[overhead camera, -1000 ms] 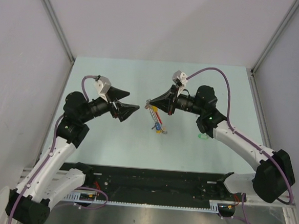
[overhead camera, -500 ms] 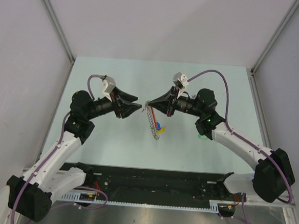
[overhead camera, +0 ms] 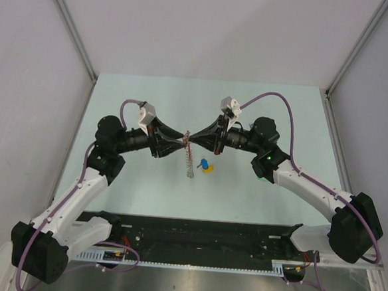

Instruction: Put the keys on the keyring

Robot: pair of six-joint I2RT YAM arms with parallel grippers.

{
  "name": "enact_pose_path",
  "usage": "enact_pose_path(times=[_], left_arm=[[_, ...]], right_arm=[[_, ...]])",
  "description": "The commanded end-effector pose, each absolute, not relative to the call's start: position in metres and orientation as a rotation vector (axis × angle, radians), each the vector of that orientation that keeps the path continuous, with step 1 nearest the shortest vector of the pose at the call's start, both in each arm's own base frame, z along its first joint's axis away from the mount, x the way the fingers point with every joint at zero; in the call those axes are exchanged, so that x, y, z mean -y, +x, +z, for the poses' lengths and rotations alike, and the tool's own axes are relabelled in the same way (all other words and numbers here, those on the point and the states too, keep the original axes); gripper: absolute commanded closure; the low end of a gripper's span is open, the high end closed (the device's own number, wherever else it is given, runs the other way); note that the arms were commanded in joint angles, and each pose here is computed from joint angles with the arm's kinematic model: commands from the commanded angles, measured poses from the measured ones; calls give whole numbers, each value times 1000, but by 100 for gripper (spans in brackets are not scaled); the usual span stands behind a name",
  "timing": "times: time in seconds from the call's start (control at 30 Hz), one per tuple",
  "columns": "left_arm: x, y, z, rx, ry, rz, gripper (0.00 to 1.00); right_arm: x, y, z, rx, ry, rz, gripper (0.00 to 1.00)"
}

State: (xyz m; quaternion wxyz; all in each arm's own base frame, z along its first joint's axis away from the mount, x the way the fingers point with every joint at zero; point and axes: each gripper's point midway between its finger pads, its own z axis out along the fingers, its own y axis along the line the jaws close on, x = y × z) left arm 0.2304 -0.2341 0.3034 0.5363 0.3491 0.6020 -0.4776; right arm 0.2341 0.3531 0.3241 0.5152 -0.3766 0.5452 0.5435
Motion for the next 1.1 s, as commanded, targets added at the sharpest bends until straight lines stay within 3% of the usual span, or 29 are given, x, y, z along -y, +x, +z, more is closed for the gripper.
enact_pose_path(times=[0.0,0.13,0.33,0.67,0.87,1.07], left_arm=[[238,220,305,-1391,932,-1155,54],[240,214,302,-1373,985,-1177,52],[239,196,301,-1275,1095,-1170,42],[236,182,301,-1164,1170,-1132,39],[238,179,301,-1160,1171,-1180,44],[239,181,301,-1180,1158,-1198,60]], right_arm=[[-355,225,340,-1208,-945,1318,100],[-356,222,338,-1200,-965,1324,100],[-358,214,333,-1189,-1017,1331,100],[-358,203,333,-1148,-1083,1341,100],[-360,199,330,-1138,-1105,1358,100],[-362,198,329,-1133,-1111,1368,100]])
